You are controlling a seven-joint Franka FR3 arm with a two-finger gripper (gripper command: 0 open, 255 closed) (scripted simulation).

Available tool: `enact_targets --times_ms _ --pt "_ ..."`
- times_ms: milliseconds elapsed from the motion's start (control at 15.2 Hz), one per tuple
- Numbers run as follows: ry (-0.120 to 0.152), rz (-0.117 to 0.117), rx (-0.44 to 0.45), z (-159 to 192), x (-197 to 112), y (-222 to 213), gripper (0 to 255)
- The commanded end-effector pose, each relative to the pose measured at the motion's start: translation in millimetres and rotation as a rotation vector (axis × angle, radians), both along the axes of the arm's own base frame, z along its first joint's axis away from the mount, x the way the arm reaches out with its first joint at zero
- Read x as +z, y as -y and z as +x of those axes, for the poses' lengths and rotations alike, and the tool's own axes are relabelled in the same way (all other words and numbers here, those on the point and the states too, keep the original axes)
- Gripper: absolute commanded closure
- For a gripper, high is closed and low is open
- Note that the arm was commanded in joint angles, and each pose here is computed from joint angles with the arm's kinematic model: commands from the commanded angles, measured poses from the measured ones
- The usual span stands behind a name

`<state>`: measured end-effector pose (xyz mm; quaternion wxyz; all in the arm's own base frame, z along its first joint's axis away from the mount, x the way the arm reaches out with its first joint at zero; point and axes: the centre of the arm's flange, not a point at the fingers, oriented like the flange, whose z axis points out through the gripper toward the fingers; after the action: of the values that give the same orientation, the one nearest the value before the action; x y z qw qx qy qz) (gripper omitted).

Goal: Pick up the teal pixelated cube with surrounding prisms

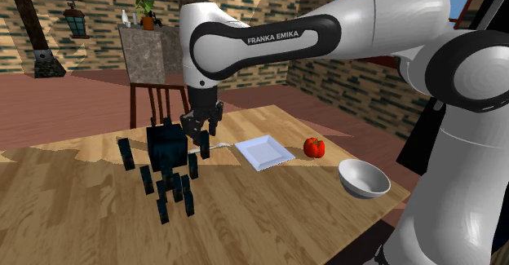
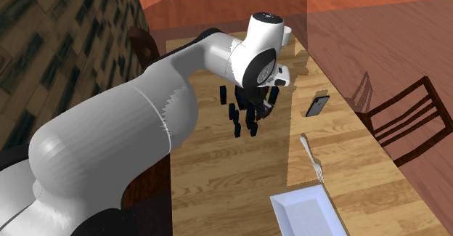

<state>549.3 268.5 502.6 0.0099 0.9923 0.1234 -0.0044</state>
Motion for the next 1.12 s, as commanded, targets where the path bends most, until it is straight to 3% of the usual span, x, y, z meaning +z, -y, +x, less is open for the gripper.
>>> enact_targets --times_ms 0,528,1056 --pt "-0.001 0.0 0.0 -0.2 -1.2 -0.3 255" --pt "-0.001 0.0 0.0 0.3 -1.6 -0.8 255" --pt "-0.001 0.0 0.0 0.3 40.7 -0.8 255"
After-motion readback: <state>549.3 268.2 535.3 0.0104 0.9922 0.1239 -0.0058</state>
